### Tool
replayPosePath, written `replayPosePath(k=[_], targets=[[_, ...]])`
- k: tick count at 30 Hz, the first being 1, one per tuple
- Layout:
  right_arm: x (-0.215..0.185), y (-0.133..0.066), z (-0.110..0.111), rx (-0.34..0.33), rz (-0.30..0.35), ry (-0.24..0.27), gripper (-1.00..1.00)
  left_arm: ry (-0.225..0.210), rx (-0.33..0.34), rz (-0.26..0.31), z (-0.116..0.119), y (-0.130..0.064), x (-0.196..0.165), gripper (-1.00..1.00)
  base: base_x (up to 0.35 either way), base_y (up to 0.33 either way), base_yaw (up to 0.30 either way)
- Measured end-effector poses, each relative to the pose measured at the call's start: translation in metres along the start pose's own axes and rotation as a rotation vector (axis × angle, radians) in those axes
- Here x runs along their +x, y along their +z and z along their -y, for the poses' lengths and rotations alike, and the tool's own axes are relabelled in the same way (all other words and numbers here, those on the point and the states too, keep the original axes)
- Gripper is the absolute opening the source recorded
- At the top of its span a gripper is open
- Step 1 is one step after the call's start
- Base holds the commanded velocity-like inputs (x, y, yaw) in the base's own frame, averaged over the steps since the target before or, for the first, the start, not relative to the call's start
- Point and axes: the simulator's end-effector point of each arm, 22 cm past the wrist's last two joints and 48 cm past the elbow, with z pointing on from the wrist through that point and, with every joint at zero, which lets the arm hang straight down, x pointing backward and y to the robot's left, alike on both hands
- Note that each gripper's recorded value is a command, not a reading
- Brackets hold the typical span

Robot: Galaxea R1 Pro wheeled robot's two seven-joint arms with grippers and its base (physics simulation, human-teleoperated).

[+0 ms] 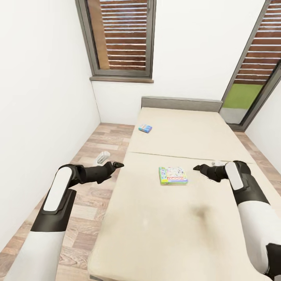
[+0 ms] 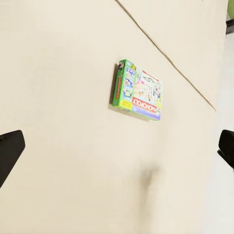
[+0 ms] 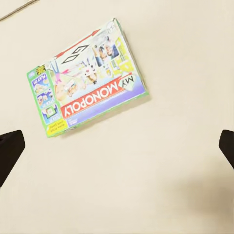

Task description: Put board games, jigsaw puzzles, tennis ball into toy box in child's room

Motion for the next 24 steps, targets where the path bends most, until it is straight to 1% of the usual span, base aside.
replayPosePath(k=[3, 8, 18, 24], targets=[[-0.015, 0.004, -0.010, 0.000, -0.007, 0.009, 1.00, 0.001, 0.002, 0.002, 0.001, -0.001, -0.001, 1.00, 0.000, 0.000, 0.000], [-0.033, 0.007, -0.023, 0.001, -0.008, 0.004, 1.00, 0.006, 0.005, 0.006, 0.003, -0.002, -0.003, 1.00, 0.000, 0.000, 0.000], [-0.058, 0.002, -0.034, -0.001, 0.009, -0.002, 1.00, 0.010, -0.003, 0.007, 0.000, -0.001, -0.006, 1.00, 0.000, 0.000, 0.000], [-0.068, 0.002, -0.037, 0.002, 0.017, -0.004, 1.00, 0.006, -0.008, 0.002, -0.004, 0.002, -0.005, 1.00, 0.000, 0.000, 0.000]])
